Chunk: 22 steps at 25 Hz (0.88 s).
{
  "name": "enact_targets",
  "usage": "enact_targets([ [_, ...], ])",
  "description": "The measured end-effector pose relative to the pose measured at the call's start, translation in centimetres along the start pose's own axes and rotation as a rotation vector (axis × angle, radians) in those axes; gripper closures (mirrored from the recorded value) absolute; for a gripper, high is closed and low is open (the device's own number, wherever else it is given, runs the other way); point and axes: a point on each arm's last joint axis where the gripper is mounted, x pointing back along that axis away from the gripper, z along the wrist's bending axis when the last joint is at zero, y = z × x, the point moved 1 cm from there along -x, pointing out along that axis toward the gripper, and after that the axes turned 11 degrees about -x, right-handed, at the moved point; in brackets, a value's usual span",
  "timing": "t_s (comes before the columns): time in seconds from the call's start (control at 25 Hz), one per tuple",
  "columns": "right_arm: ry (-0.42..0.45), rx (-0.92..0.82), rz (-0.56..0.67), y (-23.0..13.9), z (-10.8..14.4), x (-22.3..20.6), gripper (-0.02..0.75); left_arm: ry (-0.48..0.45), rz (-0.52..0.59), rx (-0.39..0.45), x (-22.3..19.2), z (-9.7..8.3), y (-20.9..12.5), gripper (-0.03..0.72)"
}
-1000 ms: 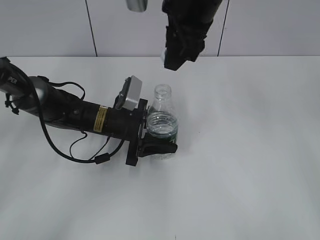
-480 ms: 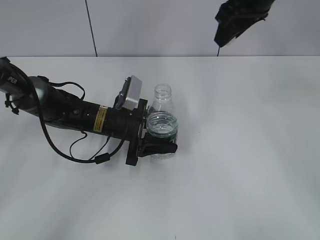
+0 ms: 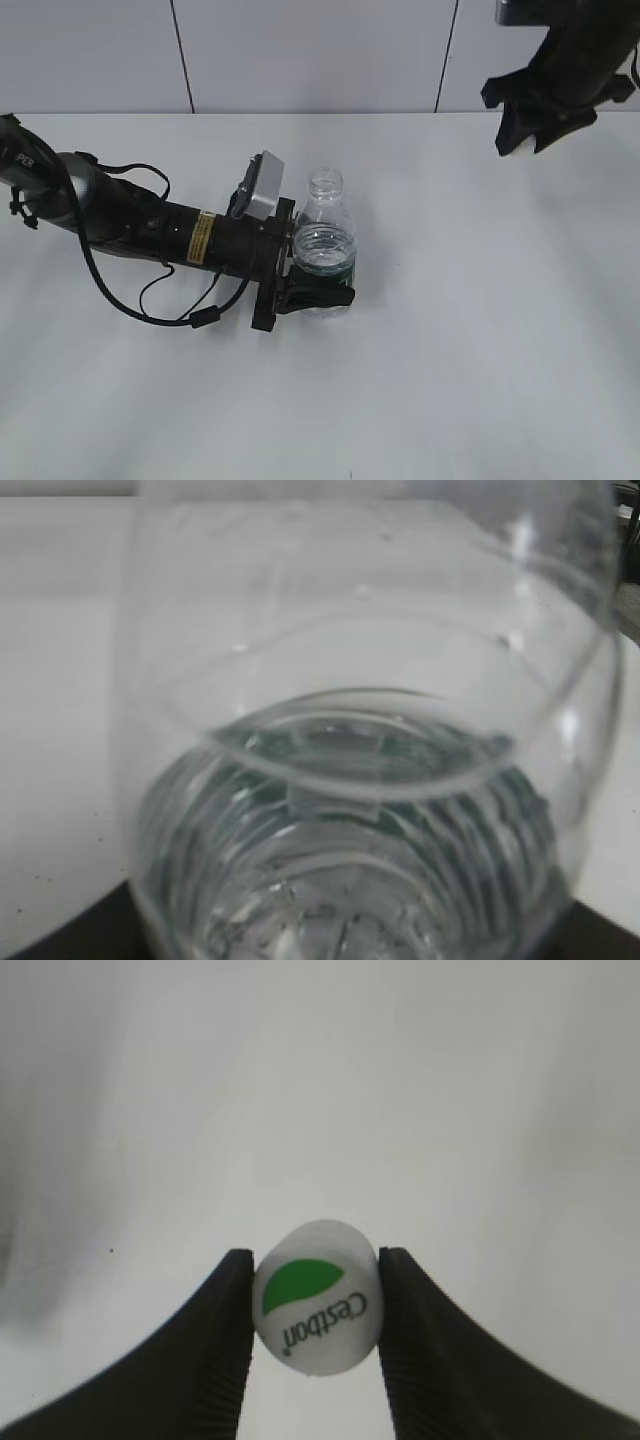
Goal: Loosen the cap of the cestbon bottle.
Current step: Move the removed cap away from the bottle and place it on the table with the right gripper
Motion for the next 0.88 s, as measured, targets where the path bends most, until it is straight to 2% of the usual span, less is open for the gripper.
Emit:
enact_targets([
  [0.32,-0.028,-0.103,0.106,-4.4,-1.2,-4.9,0.449,0.001,0.0,0.001,0.0,0.0,0.0,0.28],
  [0.72,-0.039,-0.146,0.078,-5.2,-1.6,-6.4,0.451,0.001,0.0,0.001,0.0,0.0,0.0,0.28],
  [0.88,-0.046,-0.151,0.12,-5.7,-1.9,-8.3,0.451,0.001,0.0,0.001,0.0,0.0,0.0,0.28],
])
